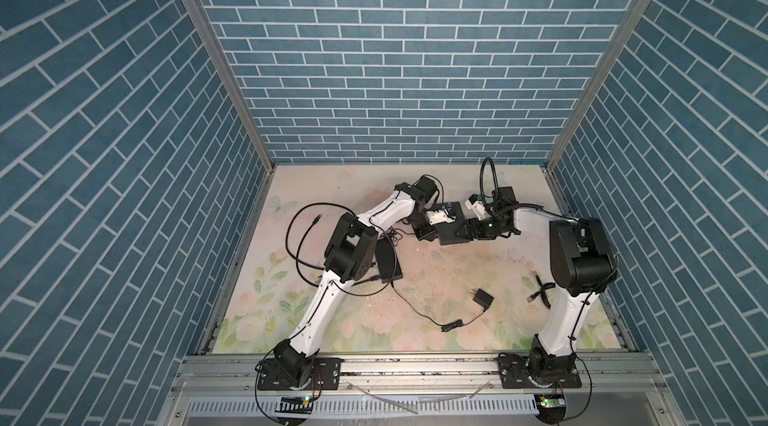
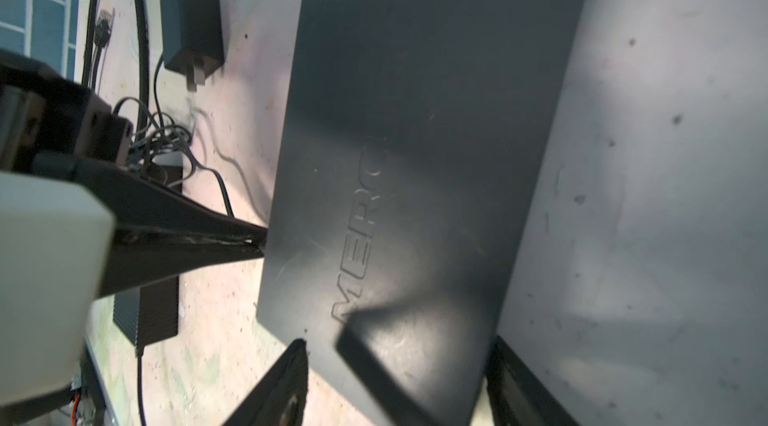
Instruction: Insert the plug into the switch port
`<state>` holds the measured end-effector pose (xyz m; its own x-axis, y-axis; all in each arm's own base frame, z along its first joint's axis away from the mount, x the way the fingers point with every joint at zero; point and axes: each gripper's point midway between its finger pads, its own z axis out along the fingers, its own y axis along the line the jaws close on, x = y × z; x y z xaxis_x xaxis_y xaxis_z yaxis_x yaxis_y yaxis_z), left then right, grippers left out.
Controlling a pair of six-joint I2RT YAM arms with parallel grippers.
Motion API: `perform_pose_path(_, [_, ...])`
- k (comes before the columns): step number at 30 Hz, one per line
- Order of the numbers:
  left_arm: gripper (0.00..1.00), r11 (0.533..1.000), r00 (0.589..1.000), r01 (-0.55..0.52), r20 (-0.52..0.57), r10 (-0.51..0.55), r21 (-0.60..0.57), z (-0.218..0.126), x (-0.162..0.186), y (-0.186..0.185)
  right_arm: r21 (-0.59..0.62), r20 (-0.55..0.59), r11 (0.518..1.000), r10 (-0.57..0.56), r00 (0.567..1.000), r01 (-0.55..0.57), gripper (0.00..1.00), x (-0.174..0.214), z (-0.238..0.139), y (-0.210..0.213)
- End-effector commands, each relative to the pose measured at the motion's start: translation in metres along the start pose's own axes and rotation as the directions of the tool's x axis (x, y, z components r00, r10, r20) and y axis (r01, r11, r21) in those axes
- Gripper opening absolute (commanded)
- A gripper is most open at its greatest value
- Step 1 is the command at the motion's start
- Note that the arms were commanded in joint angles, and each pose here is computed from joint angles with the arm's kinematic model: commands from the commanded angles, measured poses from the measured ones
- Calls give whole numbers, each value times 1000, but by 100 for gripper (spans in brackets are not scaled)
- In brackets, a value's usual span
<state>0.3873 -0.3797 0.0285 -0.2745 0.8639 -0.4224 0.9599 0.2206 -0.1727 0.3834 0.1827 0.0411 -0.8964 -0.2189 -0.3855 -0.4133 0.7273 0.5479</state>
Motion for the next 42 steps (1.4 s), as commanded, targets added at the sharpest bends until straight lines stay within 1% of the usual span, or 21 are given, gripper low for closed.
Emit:
perform_pose_path(1, [0,979,948,-204,255,191,26,-8,-75,-22,-286,-159,958,-70,985,22,67,32,18,74])
perform_pose_path(7, [0,970,944,-234,254,210,67,-3,-71,-32,-274,-155,961,-82,985,37,68,24,23,70])
perform_pose_path(15, [0,987,957,-160,249,152,13,2,-75,-16,-335,-145,942,-90,985,37,67,25,22,84])
perform_pose_path(18, [7,990,965,-138,224,137,-14,4,-72,-10,-286,-153,958,-67,986,21,68,26,20,76])
perform_pose_path(20, [10,992,973,-120,193,125,-40,3,-64,-3,-227,-141,974,-9,990,-24,69,21,17,60])
perform_pose_path(22, [16,994,979,-96,176,104,-55,2,-56,5,-173,-112,982,63,992,-82,70,13,11,44])
perform_pose_path(25, [27,997,983,-42,176,52,-62,-8,-45,15,-109,-43,980,165,985,-169,72,1,-3,21])
perform_pose_path(27, [33,998,983,-18,181,29,-65,-15,-38,18,-76,-4,974,216,976,-216,73,-4,-13,10])
perform_pose_path(31, [40,996,977,-6,210,25,-89,-37,-32,17,-17,47,961,278,959,-278,76,-7,-33,-6])
perform_pose_path(33, [45,995,971,19,237,5,-101,-49,-32,18,4,72,953,302,951,-303,78,-8,-42,-10])
perform_pose_path(37, [51,987,940,112,333,-69,-113,-76,-42,22,52,113,941,326,938,-334,80,-6,-56,-13])
perform_pose_path(39, [58,969,912,211,384,-146,-132,-86,-47,30,52,133,938,333,933,-342,80,-6,-61,-11])
perform_pose_path(40, [62,948,885,285,420,-203,-144,-93,-51,37,44,145,937,336,931,-346,81,-7,-61,-10])
perform_pose_path(41, [63,922,849,368,447,-281,-118,-93,-55,41,34,151,936,342,927,-351,82,-8,-59,-10])
perform_pose_path(42, [62,884,804,457,471,-363,-99,-93,-57,49,29,152,934,349,925,-357,82,-9,-57,-11])
